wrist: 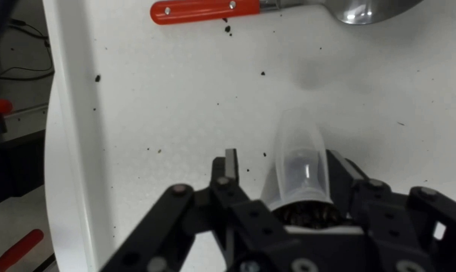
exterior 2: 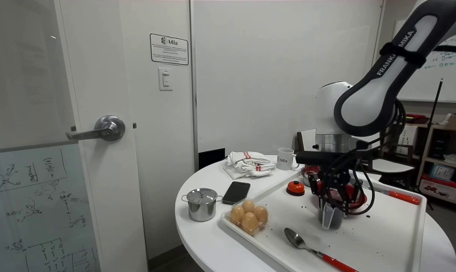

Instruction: Pick the jar and pour some beans into the red bowl

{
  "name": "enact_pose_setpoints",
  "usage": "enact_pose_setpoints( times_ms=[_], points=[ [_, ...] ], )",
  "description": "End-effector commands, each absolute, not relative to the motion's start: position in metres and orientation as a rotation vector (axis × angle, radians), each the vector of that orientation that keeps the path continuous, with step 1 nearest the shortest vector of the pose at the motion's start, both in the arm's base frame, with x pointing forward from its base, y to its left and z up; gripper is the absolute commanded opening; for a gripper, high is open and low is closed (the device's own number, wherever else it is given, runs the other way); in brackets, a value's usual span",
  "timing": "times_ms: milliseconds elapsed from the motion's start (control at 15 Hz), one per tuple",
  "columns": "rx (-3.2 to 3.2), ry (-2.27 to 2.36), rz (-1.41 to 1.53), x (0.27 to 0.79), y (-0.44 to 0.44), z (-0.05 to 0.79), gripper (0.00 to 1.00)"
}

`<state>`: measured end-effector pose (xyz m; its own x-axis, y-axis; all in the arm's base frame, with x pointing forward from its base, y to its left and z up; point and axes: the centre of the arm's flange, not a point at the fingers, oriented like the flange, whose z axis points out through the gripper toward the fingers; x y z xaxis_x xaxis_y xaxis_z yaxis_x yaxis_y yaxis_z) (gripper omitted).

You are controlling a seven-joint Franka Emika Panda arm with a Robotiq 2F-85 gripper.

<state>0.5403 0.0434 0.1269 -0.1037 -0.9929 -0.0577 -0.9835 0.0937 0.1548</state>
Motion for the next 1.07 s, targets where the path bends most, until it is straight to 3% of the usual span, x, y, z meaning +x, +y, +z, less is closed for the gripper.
enact_pose_setpoints(
  times_ms=[0, 200, 333, 1000],
  points=[
    [2.119, -2.262, -0.209, 0.54, 0.048, 0.142, 0.28],
    [2.134, -2.256, -0.205, 0.542, 0.053, 0.145, 0.05],
    [2.131, -2.264, -0.218, 0.542, 0.055, 0.148, 0.1],
    [2.198, -2.399, -0.423, 0.497, 0.036, 0.23, 0.1]
  ],
)
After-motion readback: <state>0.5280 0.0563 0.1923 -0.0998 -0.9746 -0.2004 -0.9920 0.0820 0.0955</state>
